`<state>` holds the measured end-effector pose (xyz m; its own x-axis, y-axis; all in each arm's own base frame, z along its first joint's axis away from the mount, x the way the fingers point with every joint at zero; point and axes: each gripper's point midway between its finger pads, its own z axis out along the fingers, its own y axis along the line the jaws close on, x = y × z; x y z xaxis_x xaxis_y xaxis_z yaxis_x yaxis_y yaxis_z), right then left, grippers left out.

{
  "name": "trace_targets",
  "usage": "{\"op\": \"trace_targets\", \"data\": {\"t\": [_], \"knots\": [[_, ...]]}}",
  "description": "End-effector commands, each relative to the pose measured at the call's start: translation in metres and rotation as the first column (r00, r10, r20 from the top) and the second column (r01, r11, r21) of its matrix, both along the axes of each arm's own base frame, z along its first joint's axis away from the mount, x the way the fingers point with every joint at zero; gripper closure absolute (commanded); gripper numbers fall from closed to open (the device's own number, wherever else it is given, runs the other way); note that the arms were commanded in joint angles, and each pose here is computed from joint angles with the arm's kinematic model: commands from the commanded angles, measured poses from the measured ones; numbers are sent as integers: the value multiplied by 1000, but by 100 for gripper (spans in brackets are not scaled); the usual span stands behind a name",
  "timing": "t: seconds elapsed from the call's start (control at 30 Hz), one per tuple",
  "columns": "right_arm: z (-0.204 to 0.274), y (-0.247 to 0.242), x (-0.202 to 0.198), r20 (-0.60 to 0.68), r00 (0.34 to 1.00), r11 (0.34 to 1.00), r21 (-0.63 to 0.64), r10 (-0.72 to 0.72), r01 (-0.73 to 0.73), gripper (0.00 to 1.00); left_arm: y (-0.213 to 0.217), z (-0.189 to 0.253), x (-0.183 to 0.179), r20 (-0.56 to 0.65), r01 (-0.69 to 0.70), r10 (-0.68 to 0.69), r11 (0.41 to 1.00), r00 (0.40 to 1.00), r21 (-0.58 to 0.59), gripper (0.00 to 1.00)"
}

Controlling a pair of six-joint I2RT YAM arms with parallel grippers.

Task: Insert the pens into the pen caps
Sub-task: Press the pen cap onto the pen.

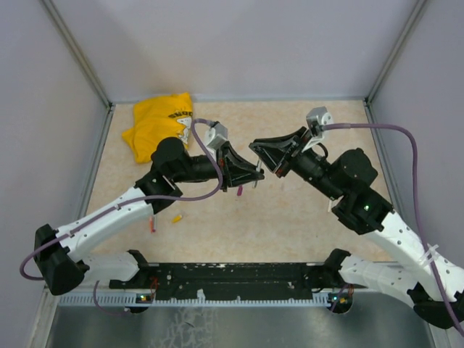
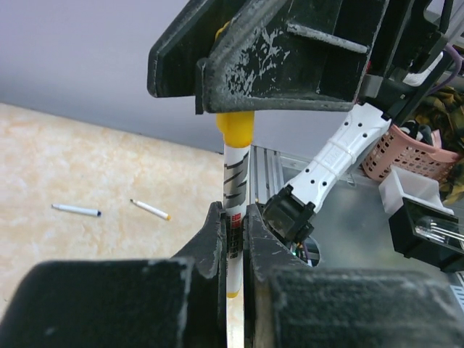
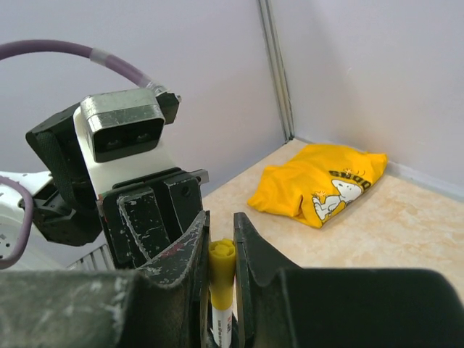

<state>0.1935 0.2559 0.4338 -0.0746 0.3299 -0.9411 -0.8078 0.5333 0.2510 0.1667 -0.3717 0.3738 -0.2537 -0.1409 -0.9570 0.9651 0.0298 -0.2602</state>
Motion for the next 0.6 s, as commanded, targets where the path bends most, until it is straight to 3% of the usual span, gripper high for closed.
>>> {"op": "trace_targets", "data": {"t": [0.0, 0.23, 0.57], "knots": [[-44, 3, -8, -136, 990, 974, -219, 28, -58, 92, 30, 115, 8, 216, -87, 161, 945, 963, -315, 100], [11, -10, -8, -44, 999, 994, -109, -11, 6, 81, 21, 94, 16, 190, -104, 149, 968, 970, -229, 100], [26, -54, -18, 44, 990, 990, 47, -132, 130, 64, 15, 60, 23, 137, -128, 144, 985, 980, -119, 100]]}}
